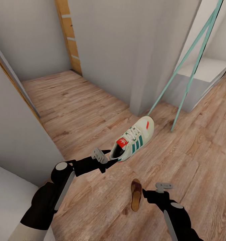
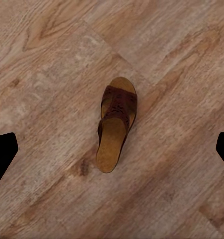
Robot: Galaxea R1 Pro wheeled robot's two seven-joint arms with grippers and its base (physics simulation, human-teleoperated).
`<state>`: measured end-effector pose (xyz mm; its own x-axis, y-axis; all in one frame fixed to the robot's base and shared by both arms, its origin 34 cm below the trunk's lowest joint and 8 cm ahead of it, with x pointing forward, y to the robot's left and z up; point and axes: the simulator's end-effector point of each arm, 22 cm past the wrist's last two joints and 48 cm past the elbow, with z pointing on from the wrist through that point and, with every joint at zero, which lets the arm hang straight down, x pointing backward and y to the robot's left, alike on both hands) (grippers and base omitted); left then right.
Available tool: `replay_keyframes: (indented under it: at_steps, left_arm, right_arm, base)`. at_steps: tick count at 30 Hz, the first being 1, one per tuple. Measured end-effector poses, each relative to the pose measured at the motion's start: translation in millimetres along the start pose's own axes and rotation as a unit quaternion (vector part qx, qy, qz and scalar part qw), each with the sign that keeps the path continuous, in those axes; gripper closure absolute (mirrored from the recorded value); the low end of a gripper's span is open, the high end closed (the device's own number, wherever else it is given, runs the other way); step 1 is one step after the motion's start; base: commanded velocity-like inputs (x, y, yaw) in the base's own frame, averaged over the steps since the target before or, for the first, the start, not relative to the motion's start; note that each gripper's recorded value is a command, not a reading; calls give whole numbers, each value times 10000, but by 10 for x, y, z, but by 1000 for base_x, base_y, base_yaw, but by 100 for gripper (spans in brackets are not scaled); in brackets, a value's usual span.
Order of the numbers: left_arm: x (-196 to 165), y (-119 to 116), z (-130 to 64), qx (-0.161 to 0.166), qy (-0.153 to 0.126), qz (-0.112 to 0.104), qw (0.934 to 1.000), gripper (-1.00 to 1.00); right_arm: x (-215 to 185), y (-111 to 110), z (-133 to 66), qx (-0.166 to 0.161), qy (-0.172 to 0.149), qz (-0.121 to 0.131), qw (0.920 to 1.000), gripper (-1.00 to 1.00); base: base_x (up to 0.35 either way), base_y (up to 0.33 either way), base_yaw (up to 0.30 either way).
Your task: Pick up the two gym shoes and the two sandals from the corridor floor and place them onto the hallstand (shoe rack) in the corridor, making sure they are on the rack and not on the floor. Arrange them so the two gym shoes are next to each other and the two sandals are next to each other.
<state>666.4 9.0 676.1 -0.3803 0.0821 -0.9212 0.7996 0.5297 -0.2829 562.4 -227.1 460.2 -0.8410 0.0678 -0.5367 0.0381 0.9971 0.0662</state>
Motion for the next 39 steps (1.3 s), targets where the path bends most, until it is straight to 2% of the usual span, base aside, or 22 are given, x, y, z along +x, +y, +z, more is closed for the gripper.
replay_keyframes:
  at_steps: [12, 14, 20, 22, 27, 28, 32, 39]
  left_arm:
    - [198, 31, 38, -4, -10, 5, 10000, 100]
    - [229, 40, 47, -5, -16, 14, 10000, 100]
    - [257, 62, 92, 13, -90, 65, 9999, 100]
    - [232, 37, 124, 62, -181, 35, 9998, 100]
    - [154, 11, 180, 162, -391, -2, 9991, 100]
    - [115, -43, 220, 228, -479, -65, 9986, 100]
    - [130, -108, 290, 291, -576, -99, 9979, 100]
    - [238, -155, 356, 346, -639, -131, 9973, 100]
  right_arm:
    - [124, -29, 155, 21, -51, -7, 10000, -100]
    - [95, -35, 186, 29, -189, -16, 9998, -100]
    - [-231, -53, 228, 39, -1162, -13, 9932, -100]
    - [-194, -54, 285, 35, -1265, -5, 9920, -100]
    - [337, -49, 591, 21, -995, -15, 9950, -100]
    - [496, -49, 668, 17, -956, -7, 9954, -100]
    - [698, -47, 789, 8, -986, -1, 9951, -100]
    - [1133, -53, 990, 3, -766, 0, 9971, -100]
  base:
    - [0, 0, 4]
    - [0, 0, 0]
    - [0, 0, 0]
    - [0, 0, 0]
    - [0, 0, 0]
    - [0, 0, 0]
    - [0, 0, 0]
    - [0, 0, 0]
